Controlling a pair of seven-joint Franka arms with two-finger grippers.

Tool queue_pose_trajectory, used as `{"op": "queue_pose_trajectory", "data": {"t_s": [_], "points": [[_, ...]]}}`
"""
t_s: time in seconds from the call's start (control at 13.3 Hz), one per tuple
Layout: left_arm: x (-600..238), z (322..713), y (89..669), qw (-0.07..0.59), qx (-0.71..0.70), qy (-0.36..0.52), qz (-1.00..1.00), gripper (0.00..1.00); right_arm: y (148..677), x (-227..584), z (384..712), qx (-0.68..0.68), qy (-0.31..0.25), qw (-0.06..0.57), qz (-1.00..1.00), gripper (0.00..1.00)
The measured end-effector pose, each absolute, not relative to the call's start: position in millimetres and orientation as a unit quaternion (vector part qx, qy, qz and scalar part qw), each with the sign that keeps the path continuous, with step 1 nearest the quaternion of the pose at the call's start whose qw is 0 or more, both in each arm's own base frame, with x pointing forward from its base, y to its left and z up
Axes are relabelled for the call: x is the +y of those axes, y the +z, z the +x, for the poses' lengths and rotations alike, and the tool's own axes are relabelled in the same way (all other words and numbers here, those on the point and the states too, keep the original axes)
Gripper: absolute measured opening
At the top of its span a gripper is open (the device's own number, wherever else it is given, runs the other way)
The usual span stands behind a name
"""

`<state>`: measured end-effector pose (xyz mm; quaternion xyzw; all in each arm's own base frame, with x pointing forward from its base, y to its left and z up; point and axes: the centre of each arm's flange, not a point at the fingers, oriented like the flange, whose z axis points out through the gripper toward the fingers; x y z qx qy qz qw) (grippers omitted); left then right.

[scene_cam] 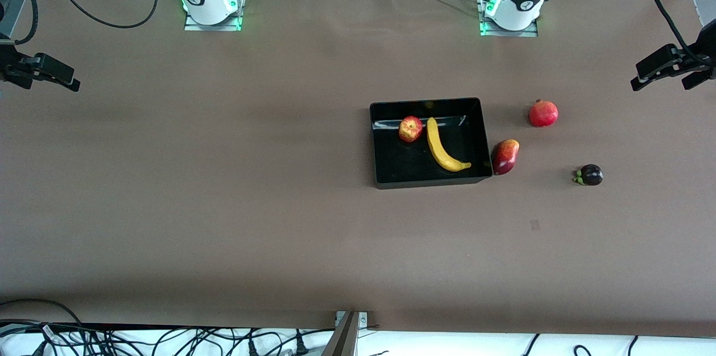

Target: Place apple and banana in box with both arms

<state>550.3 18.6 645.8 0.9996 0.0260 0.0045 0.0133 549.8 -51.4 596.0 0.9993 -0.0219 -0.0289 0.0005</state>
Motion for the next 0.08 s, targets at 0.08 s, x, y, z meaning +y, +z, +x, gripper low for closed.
{"op": "queue_pose_trajectory", "data": {"t_s": [0.08], "points": [[18.5, 550.2, 645.7, 0.013, 0.025, 0.004, 1.000, 1.00, 596.0, -51.4, 549.8, -0.022, -0.029, 0.000, 0.999, 1.00]]}}
